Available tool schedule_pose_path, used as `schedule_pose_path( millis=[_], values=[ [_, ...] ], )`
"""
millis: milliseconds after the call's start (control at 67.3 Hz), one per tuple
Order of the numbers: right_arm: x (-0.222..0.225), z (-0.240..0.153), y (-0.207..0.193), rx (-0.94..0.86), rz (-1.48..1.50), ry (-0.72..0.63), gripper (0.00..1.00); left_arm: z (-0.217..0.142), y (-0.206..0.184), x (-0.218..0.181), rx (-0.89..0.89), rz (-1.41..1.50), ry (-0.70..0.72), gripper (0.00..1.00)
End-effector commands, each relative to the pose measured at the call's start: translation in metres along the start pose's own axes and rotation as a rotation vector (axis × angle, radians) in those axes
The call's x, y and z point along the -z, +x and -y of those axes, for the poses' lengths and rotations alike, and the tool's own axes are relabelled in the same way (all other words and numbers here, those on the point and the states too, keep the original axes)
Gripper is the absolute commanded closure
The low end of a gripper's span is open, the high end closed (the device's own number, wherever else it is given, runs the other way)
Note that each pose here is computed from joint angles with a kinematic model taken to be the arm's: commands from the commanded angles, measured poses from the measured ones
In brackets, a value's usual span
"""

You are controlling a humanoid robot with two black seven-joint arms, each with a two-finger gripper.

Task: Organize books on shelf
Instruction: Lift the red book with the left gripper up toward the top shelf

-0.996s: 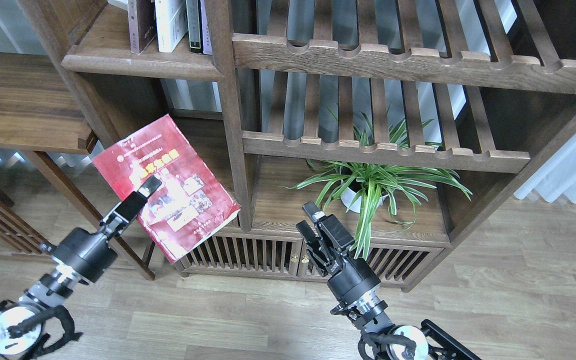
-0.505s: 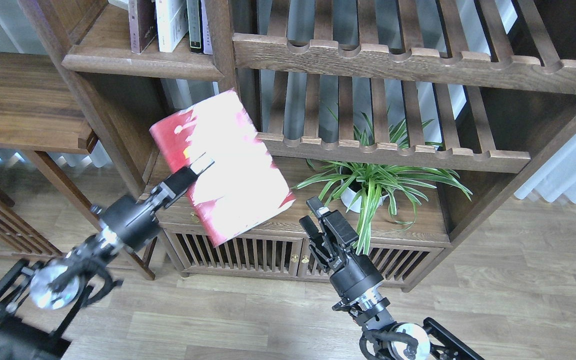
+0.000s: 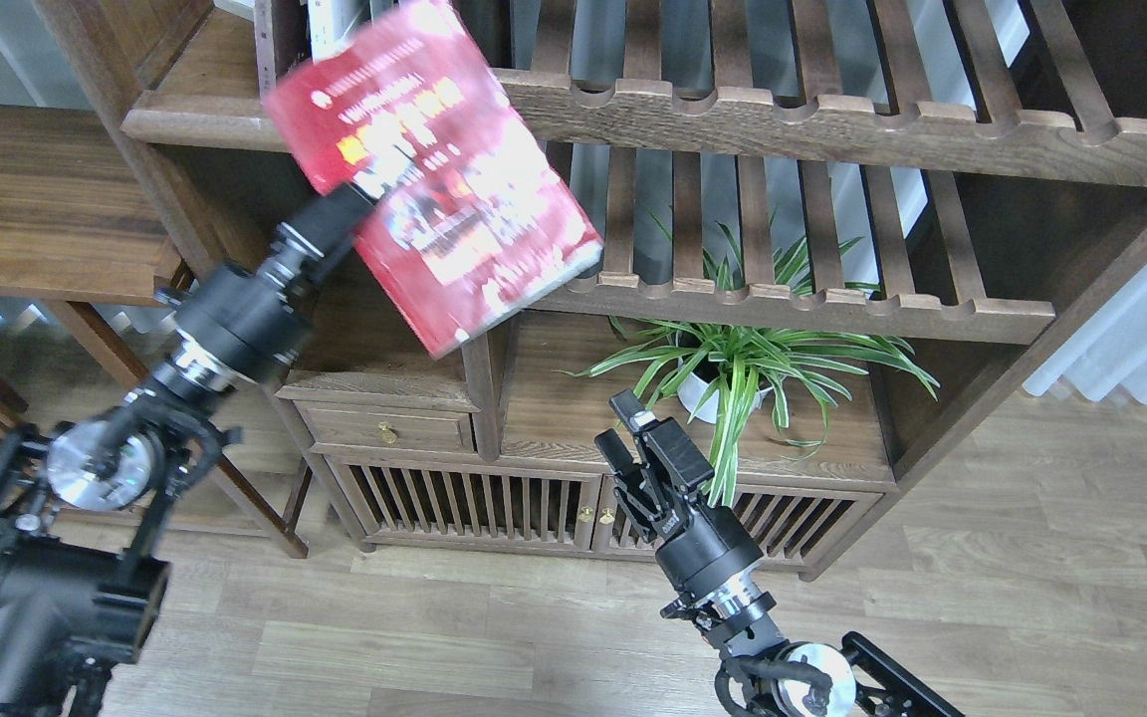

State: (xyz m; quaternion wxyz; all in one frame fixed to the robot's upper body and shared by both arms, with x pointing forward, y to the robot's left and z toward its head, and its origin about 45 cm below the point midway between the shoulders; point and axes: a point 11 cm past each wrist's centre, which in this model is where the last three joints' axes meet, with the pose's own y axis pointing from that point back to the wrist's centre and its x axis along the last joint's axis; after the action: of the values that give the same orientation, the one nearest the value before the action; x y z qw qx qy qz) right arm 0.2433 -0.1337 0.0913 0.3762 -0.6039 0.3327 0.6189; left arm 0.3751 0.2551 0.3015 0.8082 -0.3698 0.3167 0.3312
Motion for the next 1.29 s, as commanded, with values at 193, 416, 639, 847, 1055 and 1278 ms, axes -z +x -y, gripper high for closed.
schedule_pose_path(
  millis=[193, 416, 639, 847, 1055, 1278],
  values=[
    [-0.003, -0.001, 0.002, -0.007, 0.0, -0.009, 0.2, -0.018, -0.003, -0.066, -0.011, 0.07, -0.178, 0.98],
    [-0.002, -0.002, 0.003, -0.008, 0.001, -0.005, 0.2, -0.021, -0.015, -0.103, -0.005, 0.164, -0.199, 0.98],
    [-0.002, -0.004, 0.006, -0.019, 0.002, -0.004, 0.2, -0.025, -0.031, -0.143, -0.023, 0.308, -0.153, 0.98],
    [-0.001, -0.006, 0.013, -0.041, -0.005, -0.004, 0.2, -0.022, -0.047, -0.179, -0.042, 0.435, -0.198, 0.99],
    [0.002, -0.003, 0.012, -0.038, -0.004, 0.003, 0.19, -0.021, -0.04, -0.187, -0.118, 0.525, -0.161, 0.98],
    [-0.004, -0.009, 0.018, -0.059, 0.002, -0.008, 0.17, 0.006, -0.045, -0.196, -0.136, 0.607, -0.137, 0.98]
  ],
)
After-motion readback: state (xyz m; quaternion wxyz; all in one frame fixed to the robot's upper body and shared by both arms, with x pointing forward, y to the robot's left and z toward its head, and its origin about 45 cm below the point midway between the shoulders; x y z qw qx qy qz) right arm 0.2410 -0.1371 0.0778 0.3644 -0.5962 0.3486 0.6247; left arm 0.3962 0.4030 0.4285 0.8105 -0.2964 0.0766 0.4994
